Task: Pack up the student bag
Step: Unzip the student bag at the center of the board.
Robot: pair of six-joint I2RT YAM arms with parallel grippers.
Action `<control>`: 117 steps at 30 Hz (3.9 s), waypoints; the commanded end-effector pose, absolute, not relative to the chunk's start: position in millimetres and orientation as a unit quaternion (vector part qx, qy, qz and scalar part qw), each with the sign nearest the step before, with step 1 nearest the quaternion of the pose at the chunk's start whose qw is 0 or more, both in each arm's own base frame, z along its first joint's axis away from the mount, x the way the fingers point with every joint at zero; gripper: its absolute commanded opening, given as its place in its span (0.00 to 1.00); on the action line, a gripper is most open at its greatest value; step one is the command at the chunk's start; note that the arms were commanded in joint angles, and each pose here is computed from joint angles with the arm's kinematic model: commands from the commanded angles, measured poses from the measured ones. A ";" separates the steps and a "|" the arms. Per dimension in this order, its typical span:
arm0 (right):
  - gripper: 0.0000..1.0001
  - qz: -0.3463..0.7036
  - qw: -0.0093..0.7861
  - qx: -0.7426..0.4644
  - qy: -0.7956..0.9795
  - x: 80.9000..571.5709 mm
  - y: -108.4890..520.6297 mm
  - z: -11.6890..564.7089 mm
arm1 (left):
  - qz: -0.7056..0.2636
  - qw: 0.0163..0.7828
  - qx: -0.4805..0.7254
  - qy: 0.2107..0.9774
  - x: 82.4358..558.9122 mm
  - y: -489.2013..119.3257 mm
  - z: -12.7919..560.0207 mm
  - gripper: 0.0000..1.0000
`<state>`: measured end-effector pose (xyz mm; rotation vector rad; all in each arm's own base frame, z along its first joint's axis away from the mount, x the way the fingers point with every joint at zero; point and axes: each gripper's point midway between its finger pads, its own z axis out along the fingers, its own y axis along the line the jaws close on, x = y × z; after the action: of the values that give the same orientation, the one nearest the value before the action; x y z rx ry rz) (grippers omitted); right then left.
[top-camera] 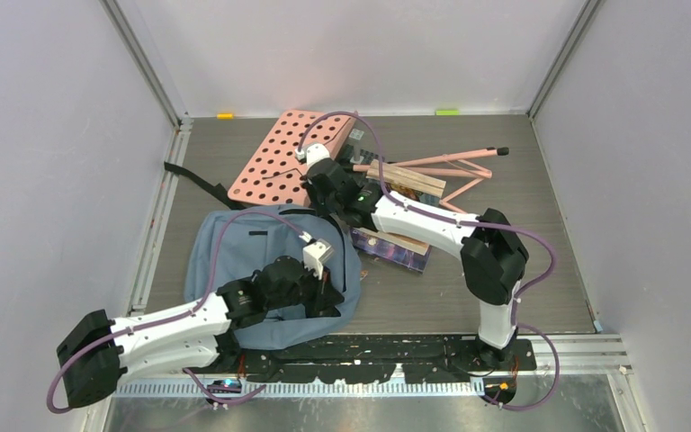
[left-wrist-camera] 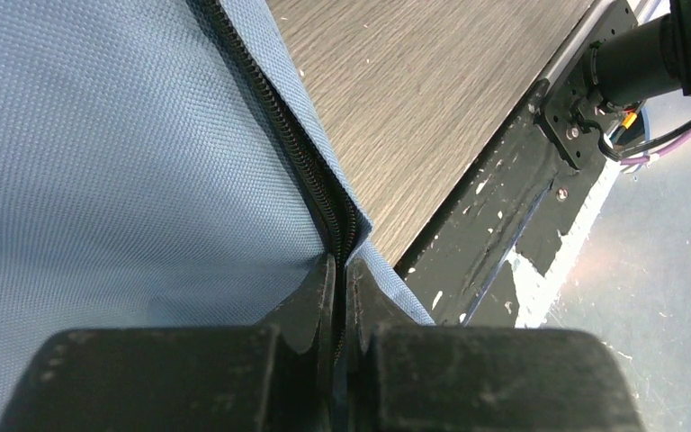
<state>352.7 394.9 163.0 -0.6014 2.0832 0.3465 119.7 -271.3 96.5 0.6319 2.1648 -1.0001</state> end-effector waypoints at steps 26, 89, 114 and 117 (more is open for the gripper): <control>0.01 0.262 0.466 -0.293 0.793 377.9 491.9 177.1 | -0.419 0.281 0.301 0.809 94.1 -284.5 93.2 0.00; 0.76 0.232 0.388 -0.139 0.881 250.4 317.9 189.7 | -0.227 0.371 0.029 0.900 357.6 -162.5 204.8 0.59; 0.38 0.151 0.366 -0.135 0.909 251.4 321.9 140.4 | -0.201 0.316 0.030 0.927 375.7 -159.9 156.2 0.15; 0.31 0.146 0.367 -0.134 0.909 252.6 321.3 138.2 | -0.202 0.315 0.029 0.927 375.5 -160.6 156.4 0.02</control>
<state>242.7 314.6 123.3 -0.3912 2.3831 0.3716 368.8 -157.4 146.9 0.0561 2.4843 -0.5023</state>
